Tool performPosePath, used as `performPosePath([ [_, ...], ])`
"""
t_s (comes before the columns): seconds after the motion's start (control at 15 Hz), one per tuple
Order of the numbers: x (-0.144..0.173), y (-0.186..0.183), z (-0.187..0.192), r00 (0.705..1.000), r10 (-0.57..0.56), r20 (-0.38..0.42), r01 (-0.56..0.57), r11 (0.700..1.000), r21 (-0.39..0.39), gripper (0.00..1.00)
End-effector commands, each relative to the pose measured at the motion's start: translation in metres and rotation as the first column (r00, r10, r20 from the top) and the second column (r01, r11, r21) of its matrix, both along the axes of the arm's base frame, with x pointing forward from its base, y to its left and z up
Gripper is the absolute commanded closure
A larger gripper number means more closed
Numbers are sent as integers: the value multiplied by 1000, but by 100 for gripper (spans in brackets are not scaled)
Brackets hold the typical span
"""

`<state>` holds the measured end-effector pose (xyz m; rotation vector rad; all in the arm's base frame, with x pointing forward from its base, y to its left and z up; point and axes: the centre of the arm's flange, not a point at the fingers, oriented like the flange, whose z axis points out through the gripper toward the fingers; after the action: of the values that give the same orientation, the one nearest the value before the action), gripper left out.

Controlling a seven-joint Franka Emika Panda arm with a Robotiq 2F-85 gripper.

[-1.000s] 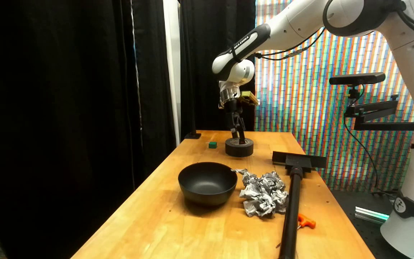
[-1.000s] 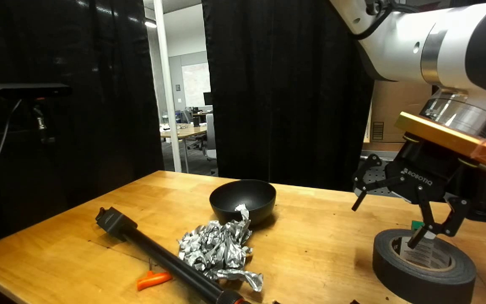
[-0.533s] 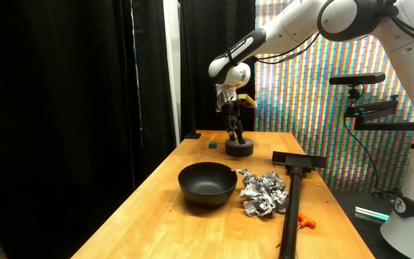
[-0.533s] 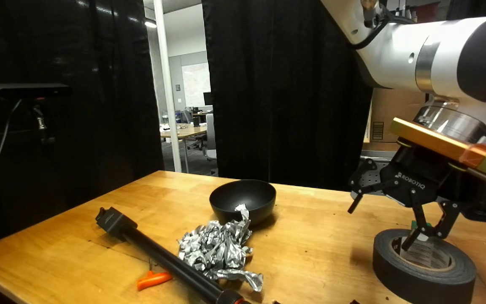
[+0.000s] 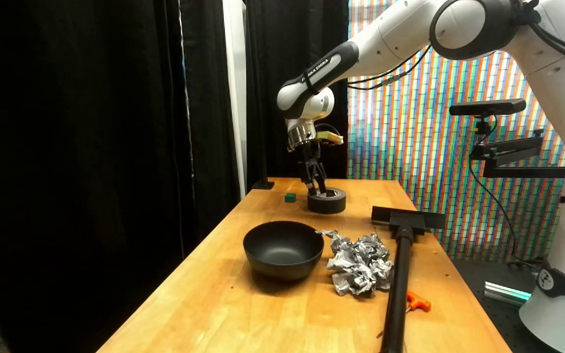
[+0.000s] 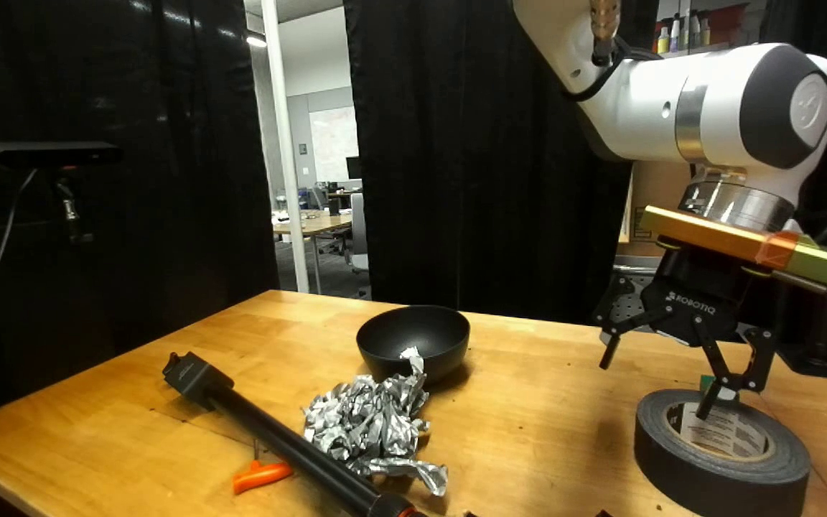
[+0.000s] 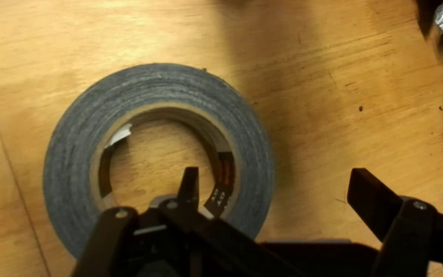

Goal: Pick up the tape and green block from the table and put them in the black bowl.

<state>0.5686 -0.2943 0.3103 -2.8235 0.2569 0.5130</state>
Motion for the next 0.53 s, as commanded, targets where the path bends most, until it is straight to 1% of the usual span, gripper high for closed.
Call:
performPosePath([
  [0.0,11,4,7,1000,7,13,-6,995,-97,0],
  [0.13,12,3,6,1000,6,15,-4,993,-117,0],
  [0.47,10,0,5,1000,-21,20,23,994,-108,0],
])
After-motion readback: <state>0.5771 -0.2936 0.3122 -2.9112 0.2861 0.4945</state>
